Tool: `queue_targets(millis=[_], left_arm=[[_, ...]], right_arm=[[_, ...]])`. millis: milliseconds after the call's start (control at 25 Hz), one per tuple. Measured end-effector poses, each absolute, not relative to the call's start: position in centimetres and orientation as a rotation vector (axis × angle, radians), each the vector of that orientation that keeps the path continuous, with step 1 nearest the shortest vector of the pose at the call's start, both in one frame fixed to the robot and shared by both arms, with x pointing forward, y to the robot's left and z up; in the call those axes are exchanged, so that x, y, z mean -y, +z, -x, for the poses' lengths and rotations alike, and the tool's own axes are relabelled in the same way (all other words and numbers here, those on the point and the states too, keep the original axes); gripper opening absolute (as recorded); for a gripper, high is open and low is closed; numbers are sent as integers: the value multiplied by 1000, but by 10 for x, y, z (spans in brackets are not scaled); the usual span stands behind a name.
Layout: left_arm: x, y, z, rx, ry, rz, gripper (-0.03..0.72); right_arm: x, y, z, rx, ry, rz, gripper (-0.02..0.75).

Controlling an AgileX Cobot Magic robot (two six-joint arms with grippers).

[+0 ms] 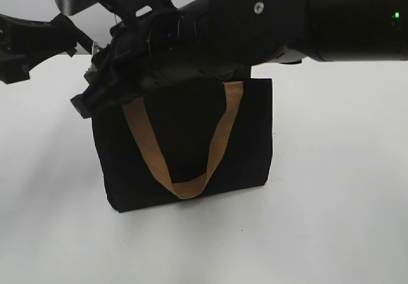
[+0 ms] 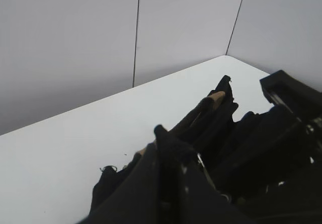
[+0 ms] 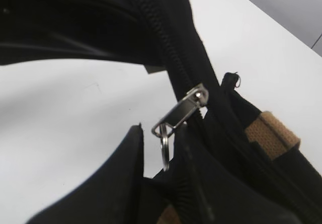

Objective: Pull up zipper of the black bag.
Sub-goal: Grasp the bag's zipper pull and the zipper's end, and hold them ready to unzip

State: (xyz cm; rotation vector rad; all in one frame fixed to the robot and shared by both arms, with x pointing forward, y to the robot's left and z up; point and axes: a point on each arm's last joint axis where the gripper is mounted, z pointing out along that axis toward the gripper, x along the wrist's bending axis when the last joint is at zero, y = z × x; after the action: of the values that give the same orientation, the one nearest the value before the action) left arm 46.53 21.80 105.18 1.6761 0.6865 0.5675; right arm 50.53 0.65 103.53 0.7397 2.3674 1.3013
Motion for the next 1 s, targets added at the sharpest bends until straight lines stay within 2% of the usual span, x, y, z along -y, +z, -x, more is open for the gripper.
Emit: queue_targets(millis=[240, 800, 1000], left_arm=[[-218, 1052, -465, -686, 567, -1676, 12], [-218, 1059, -460, -651, 580, -1662, 12], [-218, 1062, -457, -639, 606, -1668, 12]], right_arm=[[-6, 1035, -505, -2377, 1297, -740, -1], [-1, 1044, -495, -2464, 1275, -724, -1], [15, 1046, -508, -2452, 1261, -835, -1]])
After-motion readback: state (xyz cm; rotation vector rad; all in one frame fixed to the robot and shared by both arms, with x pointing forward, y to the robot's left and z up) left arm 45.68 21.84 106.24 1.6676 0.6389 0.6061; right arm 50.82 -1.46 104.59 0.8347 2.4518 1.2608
